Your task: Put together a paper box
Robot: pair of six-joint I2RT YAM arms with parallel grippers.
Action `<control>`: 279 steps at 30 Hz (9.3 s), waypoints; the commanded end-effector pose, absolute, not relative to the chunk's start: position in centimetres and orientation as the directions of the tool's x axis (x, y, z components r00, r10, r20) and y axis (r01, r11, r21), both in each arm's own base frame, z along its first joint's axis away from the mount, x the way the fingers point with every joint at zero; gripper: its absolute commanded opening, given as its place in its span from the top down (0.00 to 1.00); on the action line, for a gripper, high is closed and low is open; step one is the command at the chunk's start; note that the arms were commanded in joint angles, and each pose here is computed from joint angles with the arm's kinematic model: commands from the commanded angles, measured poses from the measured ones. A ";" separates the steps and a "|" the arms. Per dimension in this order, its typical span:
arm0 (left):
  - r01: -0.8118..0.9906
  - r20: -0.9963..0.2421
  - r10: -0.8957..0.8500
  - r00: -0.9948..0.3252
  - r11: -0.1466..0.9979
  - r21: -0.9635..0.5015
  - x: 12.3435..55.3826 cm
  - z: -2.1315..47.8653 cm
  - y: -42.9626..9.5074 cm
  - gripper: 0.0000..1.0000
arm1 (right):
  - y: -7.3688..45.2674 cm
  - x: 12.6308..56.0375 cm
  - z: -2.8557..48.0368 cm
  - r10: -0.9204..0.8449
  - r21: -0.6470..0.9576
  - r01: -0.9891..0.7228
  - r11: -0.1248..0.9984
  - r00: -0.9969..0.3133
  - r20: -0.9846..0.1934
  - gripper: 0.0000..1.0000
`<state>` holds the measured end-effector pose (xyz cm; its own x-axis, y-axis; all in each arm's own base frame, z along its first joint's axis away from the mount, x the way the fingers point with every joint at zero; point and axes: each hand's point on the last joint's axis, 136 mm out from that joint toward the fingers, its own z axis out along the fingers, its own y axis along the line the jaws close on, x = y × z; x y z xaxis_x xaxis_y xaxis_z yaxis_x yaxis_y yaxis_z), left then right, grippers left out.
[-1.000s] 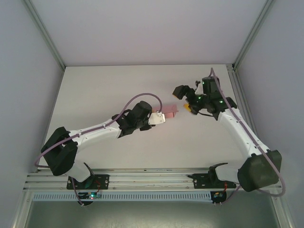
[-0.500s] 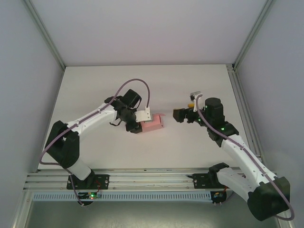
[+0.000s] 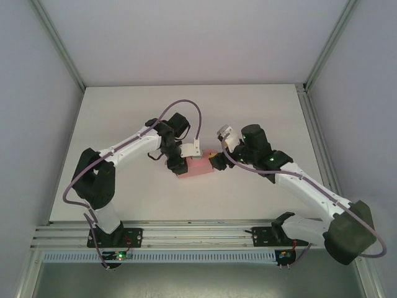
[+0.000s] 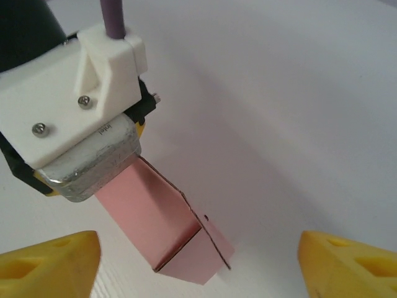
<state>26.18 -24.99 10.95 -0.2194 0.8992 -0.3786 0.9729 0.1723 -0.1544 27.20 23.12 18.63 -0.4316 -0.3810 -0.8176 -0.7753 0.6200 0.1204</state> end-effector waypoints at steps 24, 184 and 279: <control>0.961 -0.289 0.924 -0.250 0.201 -0.190 25.7 9.9 -24.7 0.51 | 23.1 29.1 14.5 -0.532 0.126 -0.779 0.614 -0.527 -0.663 0.57; 0.374 -0.356 0.246 -0.902 0.857 -0.356 25.3 15.6 -24.0 1.00 | 23.4 26.6 11.1 -0.163 -0.023 -0.246 0.969 -0.566 -0.808 1.00; 0.311 -0.062 0.307 -0.950 0.898 -0.313 20.8 8.4 -19.4 1.00 | 24.2 25.6 7.8 -0.250 -0.109 -0.269 0.957 -0.573 -0.781 1.00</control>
